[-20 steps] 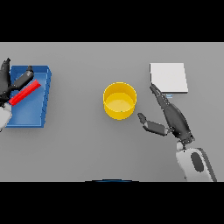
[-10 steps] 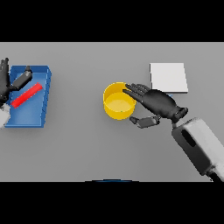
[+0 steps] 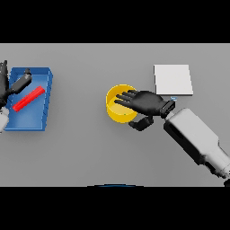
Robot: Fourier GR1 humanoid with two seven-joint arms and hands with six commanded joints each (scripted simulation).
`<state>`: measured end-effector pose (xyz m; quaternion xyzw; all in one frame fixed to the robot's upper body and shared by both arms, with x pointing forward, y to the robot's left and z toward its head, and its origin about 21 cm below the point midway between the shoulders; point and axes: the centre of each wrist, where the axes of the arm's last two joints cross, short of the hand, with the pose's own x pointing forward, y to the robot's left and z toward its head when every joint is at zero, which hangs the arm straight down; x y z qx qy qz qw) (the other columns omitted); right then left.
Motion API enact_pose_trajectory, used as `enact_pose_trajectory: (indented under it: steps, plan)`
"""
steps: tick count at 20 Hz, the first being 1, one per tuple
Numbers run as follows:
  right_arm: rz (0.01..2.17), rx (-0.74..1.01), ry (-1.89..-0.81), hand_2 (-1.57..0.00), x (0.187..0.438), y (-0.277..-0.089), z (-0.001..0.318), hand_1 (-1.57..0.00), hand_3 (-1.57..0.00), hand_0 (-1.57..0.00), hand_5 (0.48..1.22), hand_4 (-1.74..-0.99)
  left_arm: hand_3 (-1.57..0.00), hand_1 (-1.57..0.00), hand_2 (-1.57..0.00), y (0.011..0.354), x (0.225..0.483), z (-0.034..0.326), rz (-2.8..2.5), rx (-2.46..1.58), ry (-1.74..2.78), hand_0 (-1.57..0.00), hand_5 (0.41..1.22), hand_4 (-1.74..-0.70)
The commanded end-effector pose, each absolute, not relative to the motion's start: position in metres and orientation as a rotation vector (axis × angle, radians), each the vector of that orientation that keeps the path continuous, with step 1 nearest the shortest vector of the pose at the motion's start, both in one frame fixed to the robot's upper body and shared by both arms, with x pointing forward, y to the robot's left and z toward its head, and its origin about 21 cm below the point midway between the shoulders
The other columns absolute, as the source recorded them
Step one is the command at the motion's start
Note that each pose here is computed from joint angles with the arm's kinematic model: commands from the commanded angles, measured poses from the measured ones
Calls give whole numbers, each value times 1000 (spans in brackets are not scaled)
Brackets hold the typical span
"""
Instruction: Pick up the red beaker and tilt it to pour out 1 green nut into yellow bowl. Pick up the yellow bowl and place it on the metallic measuring scale.
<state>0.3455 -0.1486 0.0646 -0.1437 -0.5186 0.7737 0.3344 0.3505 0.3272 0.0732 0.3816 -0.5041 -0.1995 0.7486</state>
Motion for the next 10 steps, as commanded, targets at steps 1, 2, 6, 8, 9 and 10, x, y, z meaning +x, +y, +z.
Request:
enact_pose_trajectory:
  steps: [1,2,6,8,9,10]
  plan:
    - [2036,-363,-1342,1,347,-144,61,1,1,1,725,-1231,1,1,1,328,352,75,-437,840,-1106,1,698,-741]
    - [2057,-352,-1335,1,348,-142,60,1,1,1,727,-1238,1,1,1,328,351,77,-438,846,-1111,1,698,-738]
    - [2123,-366,-1274,1,354,-127,59,1,1,1,733,-1257,1,1,1,331,350,80,-435,855,-1117,1,698,-744]
    - [2133,-370,-1260,1,358,-122,62,1,1,1,734,-1259,1,1,1,330,347,73,-434,850,-1110,1,697,-744]
    - [2145,-368,-1239,1,358,-124,61,1,1,1,736,-1261,1,1,1,330,347,75,-432,857,-1108,1,698,-744]
    - [2145,-367,-1220,1,360,-123,59,1,1,1,739,-1263,1,1,1,333,346,75,-432,857,-1109,1,699,-744]
